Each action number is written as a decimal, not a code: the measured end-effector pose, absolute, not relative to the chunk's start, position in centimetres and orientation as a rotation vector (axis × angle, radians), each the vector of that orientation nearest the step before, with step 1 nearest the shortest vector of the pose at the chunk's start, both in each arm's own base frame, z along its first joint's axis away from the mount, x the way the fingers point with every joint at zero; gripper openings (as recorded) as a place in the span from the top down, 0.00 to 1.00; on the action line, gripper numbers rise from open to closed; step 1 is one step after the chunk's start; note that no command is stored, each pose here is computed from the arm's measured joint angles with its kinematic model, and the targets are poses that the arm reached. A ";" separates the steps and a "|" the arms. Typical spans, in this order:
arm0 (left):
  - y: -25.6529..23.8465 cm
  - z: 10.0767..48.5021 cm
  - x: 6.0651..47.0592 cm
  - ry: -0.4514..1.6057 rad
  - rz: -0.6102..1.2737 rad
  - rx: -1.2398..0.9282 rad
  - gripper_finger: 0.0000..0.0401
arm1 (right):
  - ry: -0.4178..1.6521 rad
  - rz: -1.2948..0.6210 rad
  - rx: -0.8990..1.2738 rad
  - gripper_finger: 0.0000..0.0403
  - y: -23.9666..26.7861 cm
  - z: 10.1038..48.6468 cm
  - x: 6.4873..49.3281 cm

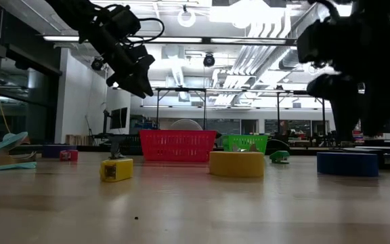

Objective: Pick and place Stapler, Stapler remover, tape
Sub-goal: Put the bottom blue tape into the black basket, then put the blue tape into the black basket

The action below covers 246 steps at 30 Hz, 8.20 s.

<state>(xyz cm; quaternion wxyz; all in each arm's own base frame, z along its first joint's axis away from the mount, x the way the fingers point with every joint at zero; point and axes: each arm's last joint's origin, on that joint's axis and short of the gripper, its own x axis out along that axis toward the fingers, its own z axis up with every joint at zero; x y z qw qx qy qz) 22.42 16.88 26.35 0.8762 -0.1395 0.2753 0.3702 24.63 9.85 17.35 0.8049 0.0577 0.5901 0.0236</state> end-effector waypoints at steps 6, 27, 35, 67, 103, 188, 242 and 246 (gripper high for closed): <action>16.9 26.3 22.4 0.581 0.772 -0.293 0.56 | 1.290 0.064 0.129 0.51 10.2 15.9 25.4; 16.8 26.2 22.4 0.588 0.770 -0.292 0.56 | 1.362 0.061 0.106 0.92 10.3 14.1 25.6; 16.8 26.4 22.6 0.566 0.705 -0.299 0.56 | 1.238 0.076 0.011 0.92 9.1 16.3 26.9; 9.3 29.6 28.0 0.257 0.094 0.073 0.56 | 0.263 -0.019 -0.410 0.92 0.1 28.1 30.6; 8.5 31.6 28.5 0.031 -0.119 0.144 0.66 | 0.008 0.091 -0.389 0.92 -3.7 28.1 32.7; 20.6 18.5 22.3 0.886 0.987 -0.520 0.89 | 0.361 -0.345 -0.224 0.42 -2.5 27.3 30.3; 10.9 17.5 16.1 1.406 0.872 -0.699 0.51 | 0.465 -0.333 -0.236 0.44 -2.5 26.4 29.9; 10.9 16.9 16.1 1.380 0.874 -0.705 0.52 | 0.466 -0.334 -0.235 0.44 -2.5 26.4 29.9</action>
